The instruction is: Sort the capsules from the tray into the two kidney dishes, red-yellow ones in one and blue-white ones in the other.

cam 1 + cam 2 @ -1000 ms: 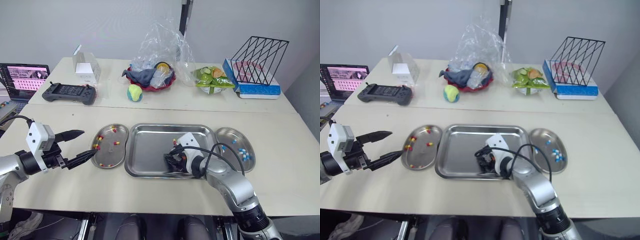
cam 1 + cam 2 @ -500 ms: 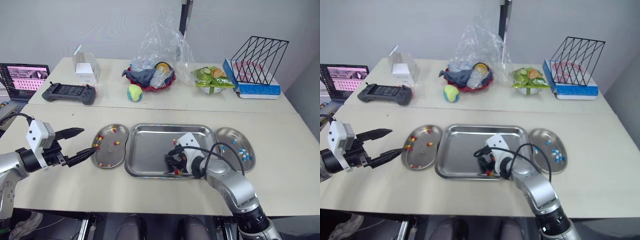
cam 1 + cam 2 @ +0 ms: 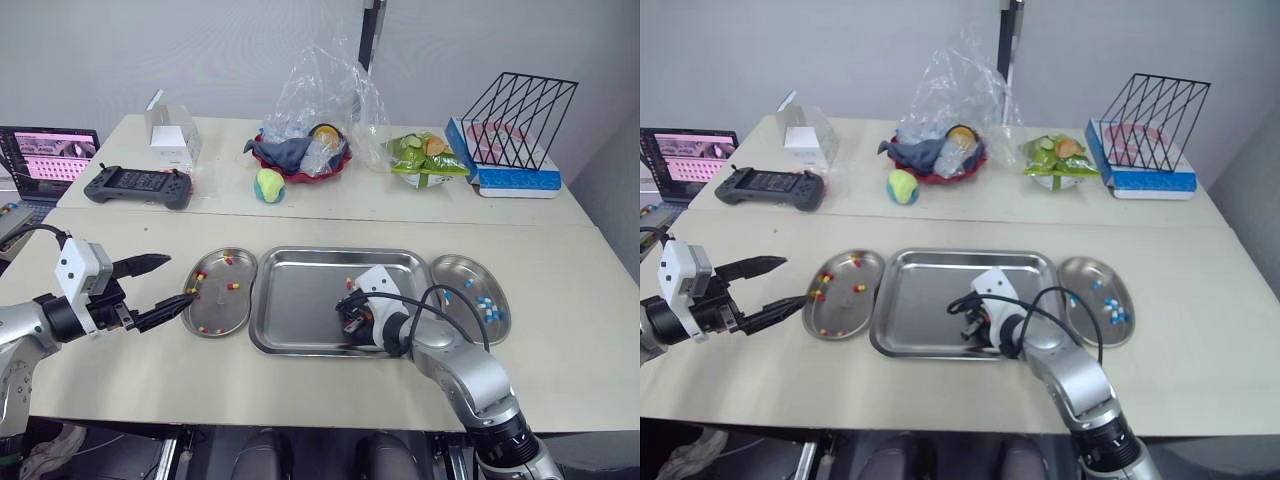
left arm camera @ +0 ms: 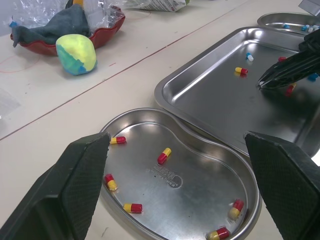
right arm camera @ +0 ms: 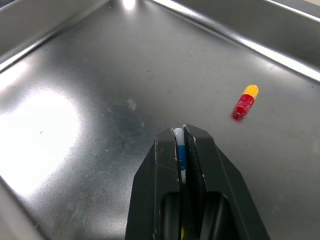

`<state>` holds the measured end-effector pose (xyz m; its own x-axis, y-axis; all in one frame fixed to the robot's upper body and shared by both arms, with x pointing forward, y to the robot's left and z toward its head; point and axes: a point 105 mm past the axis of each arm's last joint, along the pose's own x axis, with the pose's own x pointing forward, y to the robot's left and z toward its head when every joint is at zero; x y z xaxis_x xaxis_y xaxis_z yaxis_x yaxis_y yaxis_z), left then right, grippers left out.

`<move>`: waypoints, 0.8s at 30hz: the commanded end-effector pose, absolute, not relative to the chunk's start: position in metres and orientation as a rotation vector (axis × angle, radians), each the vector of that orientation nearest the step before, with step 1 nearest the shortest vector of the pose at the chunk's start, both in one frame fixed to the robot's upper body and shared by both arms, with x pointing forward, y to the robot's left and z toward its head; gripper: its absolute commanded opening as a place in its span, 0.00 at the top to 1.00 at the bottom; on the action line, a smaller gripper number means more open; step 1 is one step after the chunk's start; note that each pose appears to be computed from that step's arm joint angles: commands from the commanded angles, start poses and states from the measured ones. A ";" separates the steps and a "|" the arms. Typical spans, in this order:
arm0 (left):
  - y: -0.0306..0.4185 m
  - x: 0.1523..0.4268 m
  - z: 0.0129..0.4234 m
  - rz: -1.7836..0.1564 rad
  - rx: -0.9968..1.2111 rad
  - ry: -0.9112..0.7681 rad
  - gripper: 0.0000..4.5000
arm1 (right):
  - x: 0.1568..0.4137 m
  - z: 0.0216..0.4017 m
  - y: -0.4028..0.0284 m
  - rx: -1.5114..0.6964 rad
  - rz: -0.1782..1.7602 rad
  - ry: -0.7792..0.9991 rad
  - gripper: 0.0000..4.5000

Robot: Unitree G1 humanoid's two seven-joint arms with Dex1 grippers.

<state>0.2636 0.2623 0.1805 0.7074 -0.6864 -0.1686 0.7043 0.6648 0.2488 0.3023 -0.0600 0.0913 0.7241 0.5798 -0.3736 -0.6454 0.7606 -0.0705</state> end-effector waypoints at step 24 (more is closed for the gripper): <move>0.263 0.273 0.192 -0.805 0.333 0.011 0.00 | 0.322 0.147 -0.248 -0.234 0.584 0.314 0.99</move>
